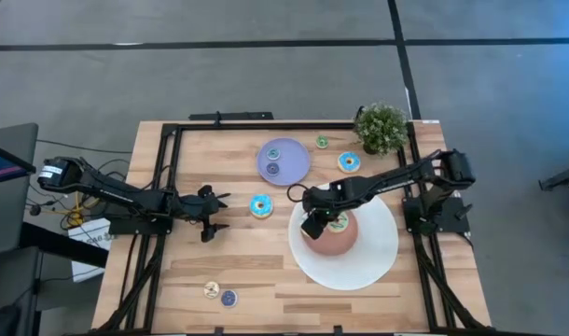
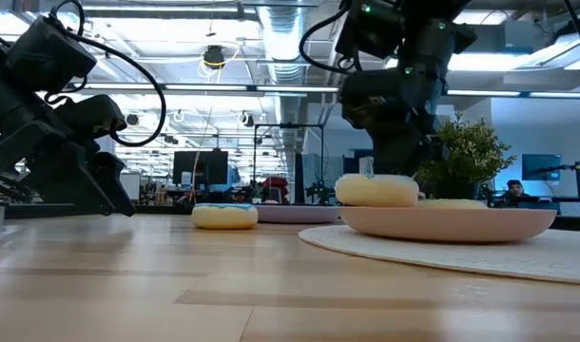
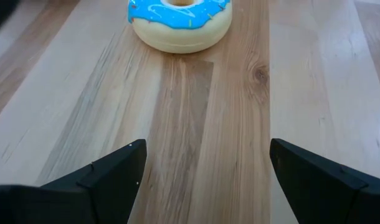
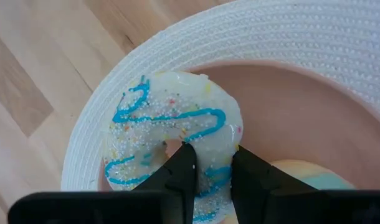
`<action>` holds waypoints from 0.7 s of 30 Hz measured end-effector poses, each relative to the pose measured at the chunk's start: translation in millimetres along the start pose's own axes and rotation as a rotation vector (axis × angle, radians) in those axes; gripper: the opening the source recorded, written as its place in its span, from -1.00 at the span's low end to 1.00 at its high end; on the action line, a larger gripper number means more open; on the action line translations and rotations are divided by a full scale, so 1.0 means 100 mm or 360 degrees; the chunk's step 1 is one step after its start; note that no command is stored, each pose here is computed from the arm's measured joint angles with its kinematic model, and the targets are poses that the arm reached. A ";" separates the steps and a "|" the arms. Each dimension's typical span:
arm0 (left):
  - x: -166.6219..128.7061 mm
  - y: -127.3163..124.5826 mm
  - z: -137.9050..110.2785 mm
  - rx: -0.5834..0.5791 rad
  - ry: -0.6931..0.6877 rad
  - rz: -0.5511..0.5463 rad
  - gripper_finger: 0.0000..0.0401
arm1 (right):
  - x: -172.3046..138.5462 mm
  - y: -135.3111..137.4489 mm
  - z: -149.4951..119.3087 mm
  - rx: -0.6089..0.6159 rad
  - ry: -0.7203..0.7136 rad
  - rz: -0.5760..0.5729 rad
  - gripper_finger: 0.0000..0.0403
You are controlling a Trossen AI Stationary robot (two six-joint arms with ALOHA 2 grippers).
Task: Pick & Place donuts
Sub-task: Put the big white donut on the orange plate
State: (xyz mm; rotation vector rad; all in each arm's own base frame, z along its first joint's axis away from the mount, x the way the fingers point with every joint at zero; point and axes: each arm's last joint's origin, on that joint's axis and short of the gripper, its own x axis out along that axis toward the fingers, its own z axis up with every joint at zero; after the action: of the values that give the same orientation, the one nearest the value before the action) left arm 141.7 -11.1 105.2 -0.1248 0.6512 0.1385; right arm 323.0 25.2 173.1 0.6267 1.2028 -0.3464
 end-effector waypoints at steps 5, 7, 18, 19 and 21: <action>0.00 0.00 0.00 0.0002 0.0005 0.0003 0.66 | 0.00 0.02 -0.02 -0.0008 0.0011 0.0005 -0.65; 0.00 0.00 0.00 0.0002 0.0003 0.0007 0.67 | 0.00 0.04 -0.04 -0.0022 0.0015 0.0008 -0.65; 0.00 0.00 0.00 0.0003 0.0002 0.0012 0.67 | 0.01 0.09 -0.09 -0.0070 -0.0034 -0.0046 -0.65; 0.00 0.00 0.00 0.0003 0.0002 0.0013 0.67 | 0.01 0.08 -0.08 -0.0066 -0.0035 -0.0047 -0.65; 0.00 0.00 0.00 0.0003 0.0001 0.0013 0.67 | 0.01 0.08 -0.08 -0.0065 -0.0037 -0.0050 -0.65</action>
State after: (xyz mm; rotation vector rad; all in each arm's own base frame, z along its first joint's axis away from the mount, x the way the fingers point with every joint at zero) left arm 141.5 -10.8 105.0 -0.1202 0.6528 0.1459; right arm 321.7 36.7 172.8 0.5675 1.1956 -0.3537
